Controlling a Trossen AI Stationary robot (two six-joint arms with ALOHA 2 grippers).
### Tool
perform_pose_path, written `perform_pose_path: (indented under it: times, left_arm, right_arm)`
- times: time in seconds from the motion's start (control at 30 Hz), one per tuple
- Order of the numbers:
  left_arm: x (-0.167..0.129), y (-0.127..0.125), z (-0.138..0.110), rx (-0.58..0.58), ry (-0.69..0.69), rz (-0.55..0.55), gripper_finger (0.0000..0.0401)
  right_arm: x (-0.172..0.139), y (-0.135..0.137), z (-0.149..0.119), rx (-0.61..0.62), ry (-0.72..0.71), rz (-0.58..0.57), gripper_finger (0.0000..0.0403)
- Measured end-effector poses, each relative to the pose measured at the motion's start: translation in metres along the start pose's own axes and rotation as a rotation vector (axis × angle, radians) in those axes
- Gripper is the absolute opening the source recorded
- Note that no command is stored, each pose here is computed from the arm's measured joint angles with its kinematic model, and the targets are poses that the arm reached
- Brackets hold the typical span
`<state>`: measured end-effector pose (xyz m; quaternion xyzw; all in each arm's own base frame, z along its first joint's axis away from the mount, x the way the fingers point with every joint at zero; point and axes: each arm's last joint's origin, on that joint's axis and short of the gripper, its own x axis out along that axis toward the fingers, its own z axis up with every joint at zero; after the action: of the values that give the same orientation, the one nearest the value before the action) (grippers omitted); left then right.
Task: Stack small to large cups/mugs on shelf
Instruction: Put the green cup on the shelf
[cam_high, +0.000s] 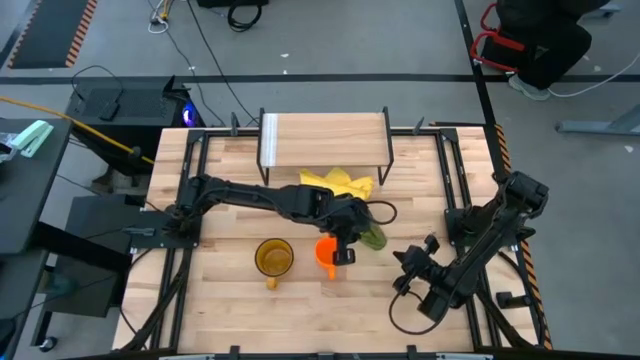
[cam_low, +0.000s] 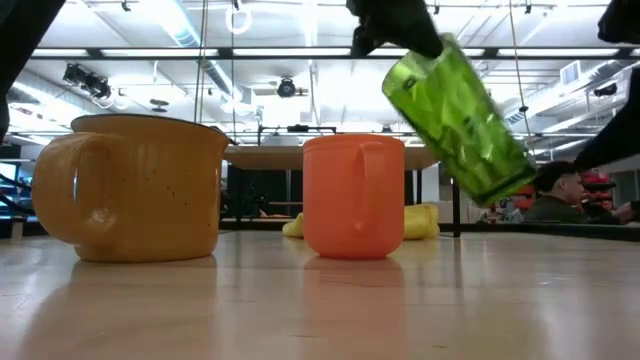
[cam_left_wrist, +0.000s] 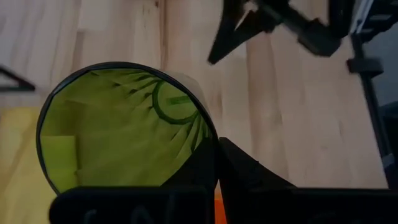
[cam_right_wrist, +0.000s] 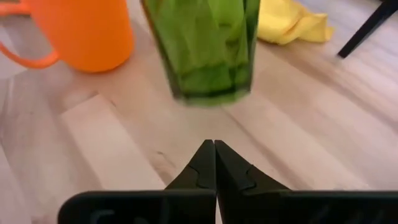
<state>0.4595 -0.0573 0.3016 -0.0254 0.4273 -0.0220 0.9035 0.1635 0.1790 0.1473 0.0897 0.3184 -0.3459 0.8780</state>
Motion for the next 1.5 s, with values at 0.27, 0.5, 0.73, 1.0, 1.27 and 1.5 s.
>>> perform_pose_path:
  times: [0.27, 0.5, 0.73, 1.0, 1.27, 1.5]
  left_arm:
    - [0.004, 0.007, -0.01, -0.029, 0.113, 0.028, 0.0011]
    - [0.005, 0.008, -0.013, -0.03, 0.141, 0.032, 0.0011]
    - [0.005, 0.011, -0.017, -0.026, 0.183, 0.088, 0.0011]
    - [0.003, 0.014, -0.025, -0.041, 0.256, 0.175, 0.0011]
    - [-0.002, 0.015, -0.036, -0.09, 0.371, 0.211, 0.0011]
    - [-0.009, 0.017, -0.046, -0.123, 0.486, 0.245, 0.0011]
  right_arm:
    - [0.013, 0.013, -0.007, -0.007, -0.01, 0.017, 0.0]
    - [0.032, 0.03, 0.016, -0.054, -0.081, 0.079, 0.0]
    - [0.043, 0.033, 0.026, -0.122, -0.076, 0.07, 0.0]
    - [0.044, 0.033, 0.027, -0.133, -0.077, 0.068, 0.0]
    - [0.044, 0.033, 0.027, -0.141, -0.076, 0.067, 0.0]
    - [0.044, 0.033, 0.026, -0.142, -0.073, 0.067, 0.0]
